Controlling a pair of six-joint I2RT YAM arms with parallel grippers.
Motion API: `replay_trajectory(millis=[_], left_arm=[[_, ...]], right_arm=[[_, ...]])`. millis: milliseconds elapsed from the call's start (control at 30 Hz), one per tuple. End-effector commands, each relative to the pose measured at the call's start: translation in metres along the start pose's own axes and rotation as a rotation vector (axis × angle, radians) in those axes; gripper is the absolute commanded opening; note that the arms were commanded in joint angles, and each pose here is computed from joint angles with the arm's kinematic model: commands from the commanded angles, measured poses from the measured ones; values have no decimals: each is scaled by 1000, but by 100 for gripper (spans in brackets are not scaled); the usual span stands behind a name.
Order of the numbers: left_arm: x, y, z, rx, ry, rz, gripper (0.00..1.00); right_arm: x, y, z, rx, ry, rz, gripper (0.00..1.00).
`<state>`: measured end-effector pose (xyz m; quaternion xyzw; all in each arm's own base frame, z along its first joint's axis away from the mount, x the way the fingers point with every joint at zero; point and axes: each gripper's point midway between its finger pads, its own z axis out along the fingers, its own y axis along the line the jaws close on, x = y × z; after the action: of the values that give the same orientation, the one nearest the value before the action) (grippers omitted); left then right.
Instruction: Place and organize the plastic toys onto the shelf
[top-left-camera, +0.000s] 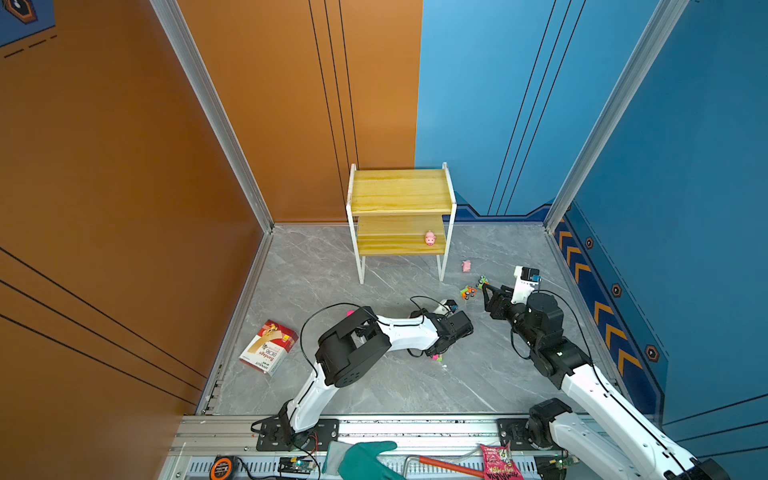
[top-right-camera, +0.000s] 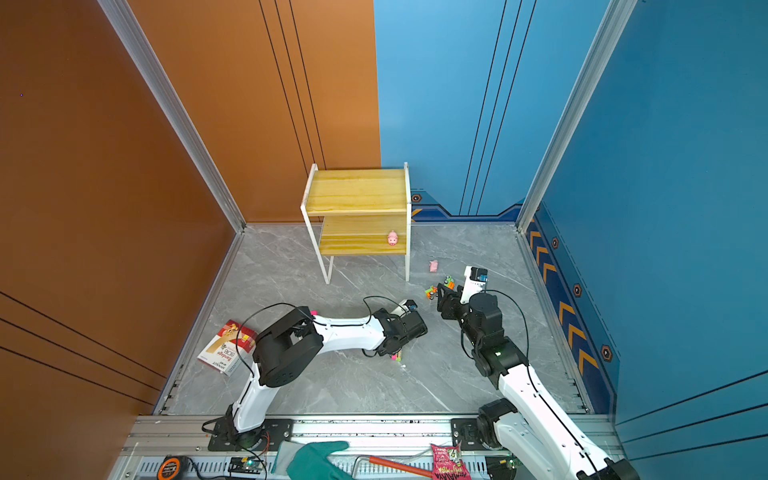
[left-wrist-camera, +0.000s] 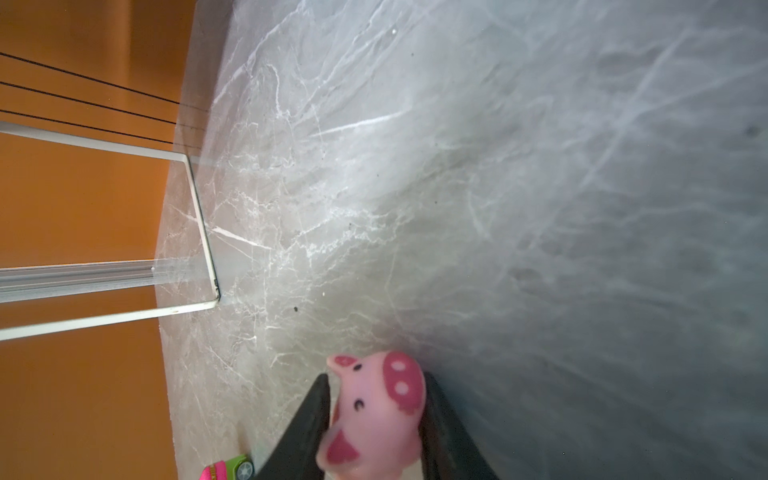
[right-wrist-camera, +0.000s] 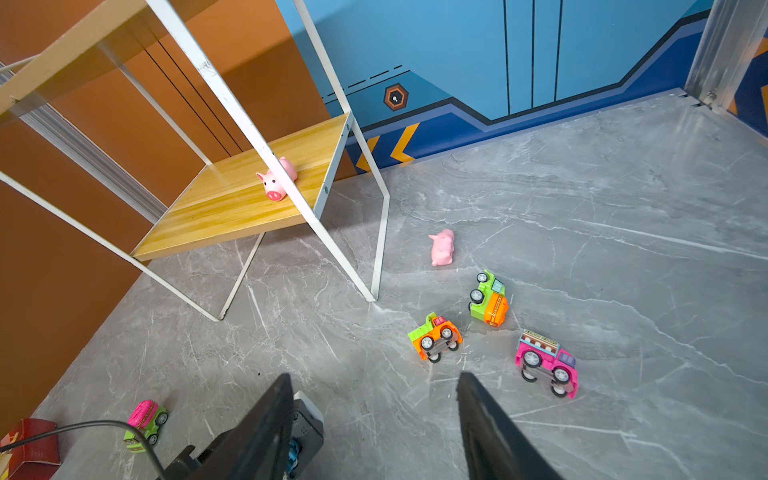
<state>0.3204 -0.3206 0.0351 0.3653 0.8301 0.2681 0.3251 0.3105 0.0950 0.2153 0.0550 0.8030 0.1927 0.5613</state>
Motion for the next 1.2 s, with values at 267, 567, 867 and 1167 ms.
replay_trajectory(millis=[267,567,867,1167], left_arm=[[-9,0,-33,89,-42,-69,46],[-12,30,-49,175,-60,-198,59],[9,62,-71,460,-92,-405,75],[53,120,-108,614,-186,-493,85]], right_arm=[[10,-3,3,-1,33,-24,67],[7,18,8,-114,30,-129,73],[26,61,28,-345,104,-279,85],[53,91,32,-542,153,-469,84]])
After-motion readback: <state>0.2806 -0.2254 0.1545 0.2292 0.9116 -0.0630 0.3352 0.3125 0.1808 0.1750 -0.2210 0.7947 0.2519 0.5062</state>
